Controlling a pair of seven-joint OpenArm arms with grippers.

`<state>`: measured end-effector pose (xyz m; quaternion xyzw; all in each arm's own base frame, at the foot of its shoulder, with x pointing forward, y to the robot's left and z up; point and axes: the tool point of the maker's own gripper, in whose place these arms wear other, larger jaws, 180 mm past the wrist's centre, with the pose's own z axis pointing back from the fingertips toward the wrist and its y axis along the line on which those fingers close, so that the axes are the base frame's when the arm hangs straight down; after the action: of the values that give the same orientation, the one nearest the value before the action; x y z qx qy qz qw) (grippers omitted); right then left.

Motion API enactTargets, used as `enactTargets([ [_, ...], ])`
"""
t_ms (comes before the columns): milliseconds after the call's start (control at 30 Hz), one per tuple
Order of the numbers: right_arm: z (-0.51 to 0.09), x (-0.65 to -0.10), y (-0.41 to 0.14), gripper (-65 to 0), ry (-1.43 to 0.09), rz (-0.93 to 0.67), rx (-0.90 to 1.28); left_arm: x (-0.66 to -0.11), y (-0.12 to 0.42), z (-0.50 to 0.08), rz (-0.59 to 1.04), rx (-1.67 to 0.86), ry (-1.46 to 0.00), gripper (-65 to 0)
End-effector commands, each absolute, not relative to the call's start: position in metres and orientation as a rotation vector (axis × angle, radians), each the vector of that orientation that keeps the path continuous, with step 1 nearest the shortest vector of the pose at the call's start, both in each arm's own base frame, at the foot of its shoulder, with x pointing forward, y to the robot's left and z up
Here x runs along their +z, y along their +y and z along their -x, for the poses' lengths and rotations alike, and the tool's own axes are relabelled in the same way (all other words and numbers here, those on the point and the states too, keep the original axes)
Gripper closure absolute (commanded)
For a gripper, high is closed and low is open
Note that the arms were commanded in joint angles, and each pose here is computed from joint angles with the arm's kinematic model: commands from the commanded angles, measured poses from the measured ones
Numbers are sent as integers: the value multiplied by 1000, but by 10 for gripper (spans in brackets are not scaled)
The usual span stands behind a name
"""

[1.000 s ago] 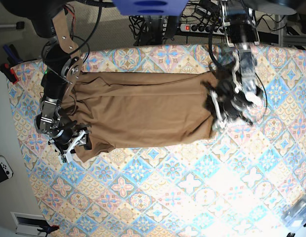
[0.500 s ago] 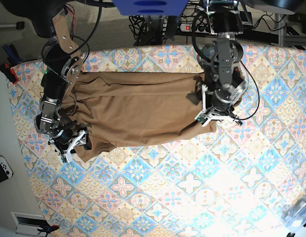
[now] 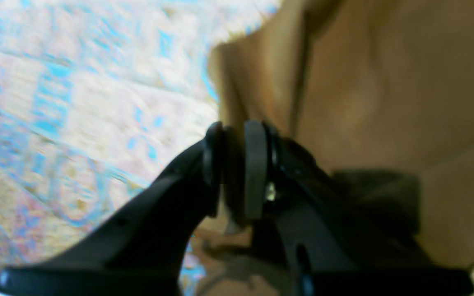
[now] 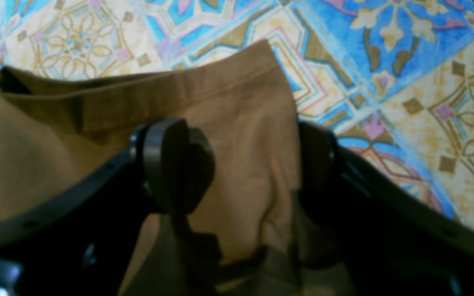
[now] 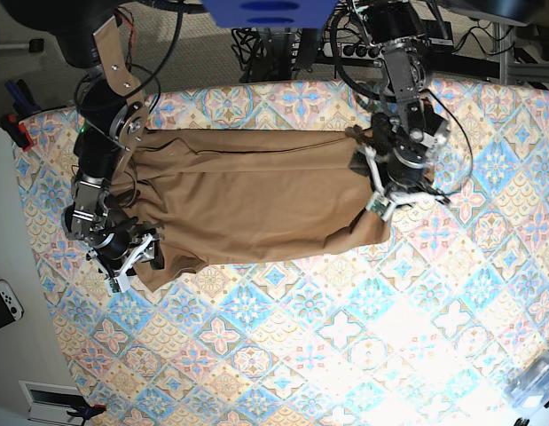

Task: Layout the t-shirt on the table in an organized manner, then fold the t-shirt properly
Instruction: 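Pull the held hem corner with the left gripper to straighten the shirt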

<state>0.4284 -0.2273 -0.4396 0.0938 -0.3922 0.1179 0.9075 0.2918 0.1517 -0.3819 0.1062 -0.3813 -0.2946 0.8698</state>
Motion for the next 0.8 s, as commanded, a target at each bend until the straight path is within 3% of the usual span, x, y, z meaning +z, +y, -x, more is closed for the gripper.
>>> enactTargets([
  [0, -415, -453, -234, -389, -703, -160, 279, -376, 152, -295, -242, -655, -819, -94],
  [100, -415, -453, -234, -389, -703, -160, 279, -385, 148, -286, -258, -744, -778, -93],
  [600, -415, -453, -234, -389, -703, -160, 279, -318, 92, -304, -133, -664, -1099, -99],
  [767, -414, -454, -234, -389, -702, -160, 279, -297, 145, -326, -135, -387, -1140, -92],
])
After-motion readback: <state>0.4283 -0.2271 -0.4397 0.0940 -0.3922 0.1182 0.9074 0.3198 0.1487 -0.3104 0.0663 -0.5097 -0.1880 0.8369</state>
